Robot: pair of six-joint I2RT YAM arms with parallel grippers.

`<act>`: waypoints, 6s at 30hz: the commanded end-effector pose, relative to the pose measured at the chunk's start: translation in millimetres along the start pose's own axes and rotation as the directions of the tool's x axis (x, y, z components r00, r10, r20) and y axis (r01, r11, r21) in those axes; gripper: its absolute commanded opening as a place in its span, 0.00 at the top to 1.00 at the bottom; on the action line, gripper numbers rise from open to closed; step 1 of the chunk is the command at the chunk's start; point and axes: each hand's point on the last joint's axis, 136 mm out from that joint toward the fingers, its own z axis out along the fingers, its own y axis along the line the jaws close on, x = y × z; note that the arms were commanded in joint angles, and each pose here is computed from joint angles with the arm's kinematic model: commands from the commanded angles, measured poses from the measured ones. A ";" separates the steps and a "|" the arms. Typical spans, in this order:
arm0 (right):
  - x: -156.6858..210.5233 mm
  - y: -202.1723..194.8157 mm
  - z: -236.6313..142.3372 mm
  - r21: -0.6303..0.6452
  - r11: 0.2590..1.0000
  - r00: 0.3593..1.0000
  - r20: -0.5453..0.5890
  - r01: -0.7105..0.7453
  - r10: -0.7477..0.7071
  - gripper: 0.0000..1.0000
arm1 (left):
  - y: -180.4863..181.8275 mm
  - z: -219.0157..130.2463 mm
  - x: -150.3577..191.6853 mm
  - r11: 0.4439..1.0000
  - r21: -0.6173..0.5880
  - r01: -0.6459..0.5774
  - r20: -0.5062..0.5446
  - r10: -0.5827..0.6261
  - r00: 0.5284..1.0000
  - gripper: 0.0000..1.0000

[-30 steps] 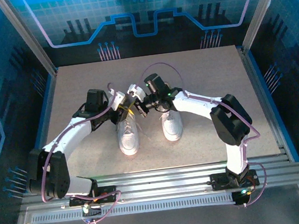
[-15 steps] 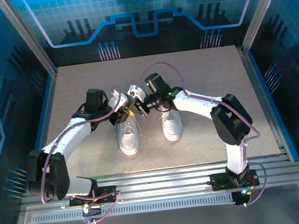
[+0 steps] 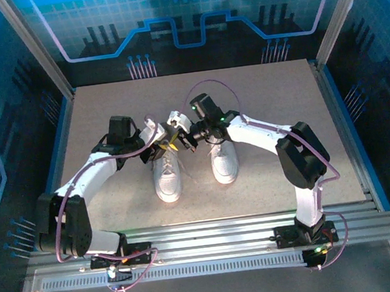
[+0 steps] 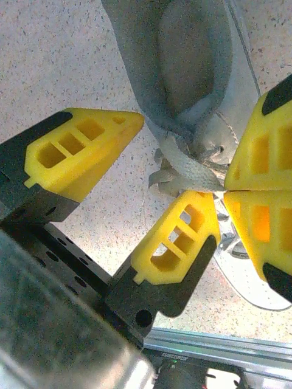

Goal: Tie the shoes

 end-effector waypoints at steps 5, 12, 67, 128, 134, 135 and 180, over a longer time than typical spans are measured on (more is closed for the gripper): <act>-16.7 2.8 -11.2 -0.031 0.999 0.999 0.027 0.039 -0.038 1.00 | -6.4 -5.7 -16.9 0.996 0.056 -0.076 0.065 0.072 0.995 0.47; -16.1 4.6 -11.2 -0.043 0.998 0.999 0.019 0.044 -0.043 1.00 | -5.0 -8.6 -21.2 0.994 0.052 -0.098 0.067 0.094 0.993 0.43; -25.1 4.3 -30.9 -0.150 0.989 0.997 0.073 -0.004 0.015 0.68 | -5.9 -3.6 -16.5 0.992 -0.005 -0.130 0.089 0.130 0.988 1.00; -18.2 -14.9 22.1 -0.331 0.939 0.992 0.047 -0.095 0.117 0.96 | -7.4 -1.1 -16.3 0.985 -0.016 -0.170 0.089 0.171 0.981 1.00; -20.5 -23.8 8.0 -0.235 0.970 0.991 0.102 -0.065 0.091 1.00 | -6.2 -1.3 -13.6 0.984 -0.030 -0.176 0.080 0.178 0.981 1.00; -20.7 -24.7 6.4 -0.224 0.973 0.990 0.109 -0.062 0.088 1.00 | -5.3 -1.2 -13.6 0.984 -0.033 -0.176 0.078 0.178 0.981 1.00; -7.1 -37.6 17.8 0.007 1.000 0.999 -0.042 0.017 -0.017 1.00 | 4.7 9.6 99.0 0.997 0.029 0.066 -0.196 -0.059 0.979 0.43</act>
